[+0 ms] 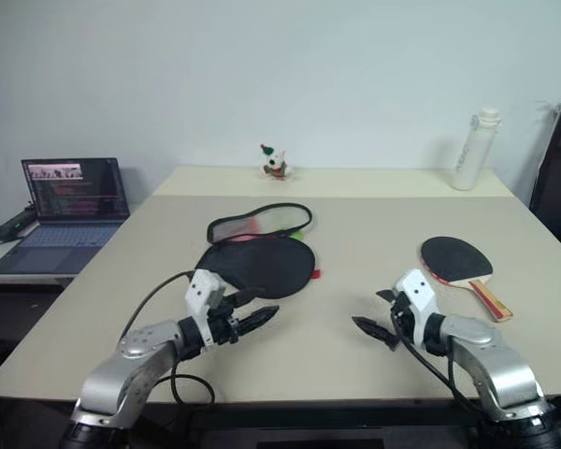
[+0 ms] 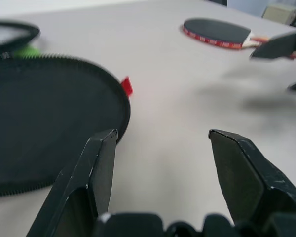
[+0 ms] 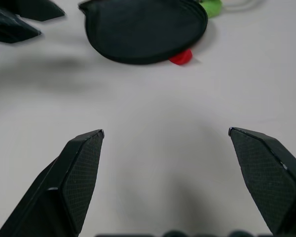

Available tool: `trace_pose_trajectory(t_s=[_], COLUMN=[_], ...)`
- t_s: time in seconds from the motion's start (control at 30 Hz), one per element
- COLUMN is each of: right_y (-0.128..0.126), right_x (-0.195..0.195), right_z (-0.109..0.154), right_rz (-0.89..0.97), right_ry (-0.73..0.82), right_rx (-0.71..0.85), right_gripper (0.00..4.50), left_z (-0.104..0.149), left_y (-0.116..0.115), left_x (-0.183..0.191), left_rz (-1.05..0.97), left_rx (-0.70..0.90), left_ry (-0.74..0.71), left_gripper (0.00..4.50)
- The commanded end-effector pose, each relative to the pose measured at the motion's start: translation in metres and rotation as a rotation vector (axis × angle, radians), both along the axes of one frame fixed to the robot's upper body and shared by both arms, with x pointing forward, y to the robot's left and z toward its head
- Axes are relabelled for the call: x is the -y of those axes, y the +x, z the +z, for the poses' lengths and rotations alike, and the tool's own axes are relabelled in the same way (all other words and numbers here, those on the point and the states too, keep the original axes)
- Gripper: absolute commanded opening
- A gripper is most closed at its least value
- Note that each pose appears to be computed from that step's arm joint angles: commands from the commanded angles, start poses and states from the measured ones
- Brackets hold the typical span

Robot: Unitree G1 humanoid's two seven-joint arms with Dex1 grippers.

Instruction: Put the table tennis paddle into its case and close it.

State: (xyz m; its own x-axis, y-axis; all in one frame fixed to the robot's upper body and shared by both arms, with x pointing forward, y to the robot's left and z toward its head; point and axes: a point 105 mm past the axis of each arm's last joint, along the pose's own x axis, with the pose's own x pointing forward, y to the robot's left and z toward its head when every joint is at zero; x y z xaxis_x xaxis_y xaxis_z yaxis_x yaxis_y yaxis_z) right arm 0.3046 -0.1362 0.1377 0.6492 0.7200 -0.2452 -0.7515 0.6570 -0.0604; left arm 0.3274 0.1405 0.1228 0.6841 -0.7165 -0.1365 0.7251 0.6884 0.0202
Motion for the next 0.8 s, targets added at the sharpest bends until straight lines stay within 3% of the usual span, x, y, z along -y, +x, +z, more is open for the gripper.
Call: trace_pose_trajectory(t_s=[0.03,0.37,0.47,0.53,0.8], right_y=[-0.007,0.0,-0.002,-0.002,0.002], right_x=[-0.004,0.001,-0.004,-0.006,-0.013], right_z=[0.03,0.06,0.059,0.059,0.058], right_rz=[0.019,-0.027,-0.017,-0.013,-0.009], right_ry=[0.048,0.049,0.045,0.041,0.032], right_rx=[0.048,0.096,0.096,0.097,0.124], right_gripper=[4.46,4.46,4.5,4.5,4.5], left_z=[0.021,0.022,0.026,0.028,0.021], left_y=[0.014,0.035,0.045,0.051,0.065], left_x=[-0.013,-0.035,-0.054,-0.066,-0.104], left_rz=[0.016,-0.049,-0.038,-0.031,-0.006], left_rx=[0.091,0.093,0.074,0.076,0.047], left_ry=[0.023,0.153,0.174,0.211,0.363], left_gripper=[3.23,3.23,3.79,4.45,4.48])
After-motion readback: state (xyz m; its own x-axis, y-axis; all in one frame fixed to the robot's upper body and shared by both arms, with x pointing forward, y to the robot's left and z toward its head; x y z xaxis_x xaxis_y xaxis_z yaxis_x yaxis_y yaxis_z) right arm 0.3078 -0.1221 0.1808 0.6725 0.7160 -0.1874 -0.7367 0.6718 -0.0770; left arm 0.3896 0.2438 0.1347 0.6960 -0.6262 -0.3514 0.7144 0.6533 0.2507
